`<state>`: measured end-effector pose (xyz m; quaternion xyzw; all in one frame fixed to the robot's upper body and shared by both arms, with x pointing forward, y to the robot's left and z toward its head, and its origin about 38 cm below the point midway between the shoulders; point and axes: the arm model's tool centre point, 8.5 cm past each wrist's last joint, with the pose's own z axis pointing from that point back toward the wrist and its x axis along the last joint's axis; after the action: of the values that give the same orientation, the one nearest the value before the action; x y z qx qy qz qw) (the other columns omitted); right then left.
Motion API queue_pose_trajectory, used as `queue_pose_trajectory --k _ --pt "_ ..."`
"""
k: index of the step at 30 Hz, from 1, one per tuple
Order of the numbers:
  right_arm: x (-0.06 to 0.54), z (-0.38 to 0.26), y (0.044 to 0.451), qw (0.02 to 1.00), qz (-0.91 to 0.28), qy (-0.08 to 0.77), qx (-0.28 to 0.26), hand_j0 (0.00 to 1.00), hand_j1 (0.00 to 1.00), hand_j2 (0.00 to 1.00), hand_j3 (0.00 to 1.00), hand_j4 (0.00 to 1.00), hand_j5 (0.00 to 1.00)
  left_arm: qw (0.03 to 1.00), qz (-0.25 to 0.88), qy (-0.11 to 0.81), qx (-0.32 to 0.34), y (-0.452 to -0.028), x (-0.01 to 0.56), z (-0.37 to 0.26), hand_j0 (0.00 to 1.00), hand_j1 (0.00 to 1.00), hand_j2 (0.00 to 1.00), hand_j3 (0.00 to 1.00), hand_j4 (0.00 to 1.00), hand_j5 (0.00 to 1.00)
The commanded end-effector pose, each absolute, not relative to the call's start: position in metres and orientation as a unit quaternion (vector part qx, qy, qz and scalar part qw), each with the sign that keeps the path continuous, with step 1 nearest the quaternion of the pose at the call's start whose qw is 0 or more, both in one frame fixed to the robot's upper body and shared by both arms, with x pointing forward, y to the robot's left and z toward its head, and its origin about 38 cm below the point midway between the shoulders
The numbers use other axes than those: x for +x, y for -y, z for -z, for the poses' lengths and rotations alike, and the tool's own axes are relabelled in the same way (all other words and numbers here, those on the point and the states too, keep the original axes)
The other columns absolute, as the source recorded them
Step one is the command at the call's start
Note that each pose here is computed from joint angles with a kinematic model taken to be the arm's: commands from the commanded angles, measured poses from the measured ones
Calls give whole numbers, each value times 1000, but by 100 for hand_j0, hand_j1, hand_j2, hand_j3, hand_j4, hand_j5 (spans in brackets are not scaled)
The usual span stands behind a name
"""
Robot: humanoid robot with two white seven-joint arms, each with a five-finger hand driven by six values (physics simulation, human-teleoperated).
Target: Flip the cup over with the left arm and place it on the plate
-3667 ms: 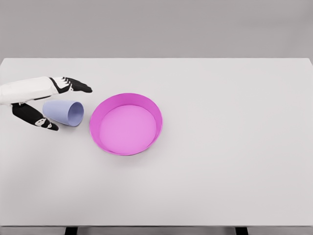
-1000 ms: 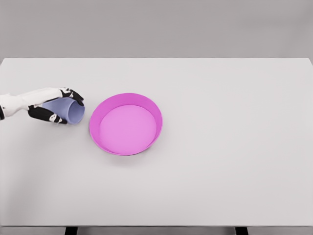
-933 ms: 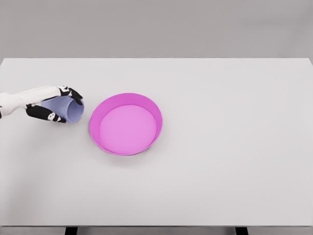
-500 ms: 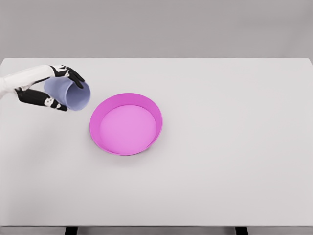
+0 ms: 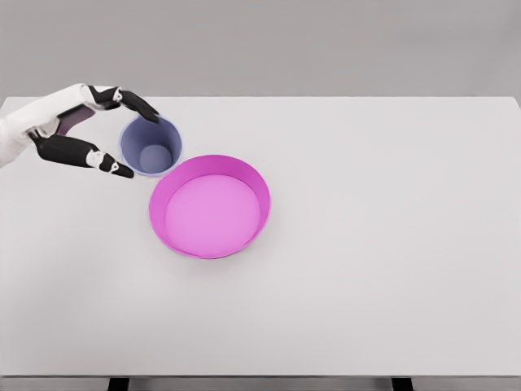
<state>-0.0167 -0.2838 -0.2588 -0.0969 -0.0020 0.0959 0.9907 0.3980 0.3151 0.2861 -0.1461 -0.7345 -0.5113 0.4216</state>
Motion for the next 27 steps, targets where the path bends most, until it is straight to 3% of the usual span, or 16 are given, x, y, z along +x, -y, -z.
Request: queue_pose_trajectory --k 1,13,27 --pt "-17 259 284 991 -96 2 -97 100 100 100 100 100 100 445 493 728 -169 -310 399 -285 63 63 63 63 63 63" --pt "-17 259 284 991 -96 2 -97 100 100 100 100 100 100 477 442 718 -249 -272 401 -253 61 61 61 61 61 61" --pt "-17 259 284 991 -96 2 -97 100 100 100 100 100 100 521 438 681 -270 -251 403 -213 61 61 61 61 61 61"
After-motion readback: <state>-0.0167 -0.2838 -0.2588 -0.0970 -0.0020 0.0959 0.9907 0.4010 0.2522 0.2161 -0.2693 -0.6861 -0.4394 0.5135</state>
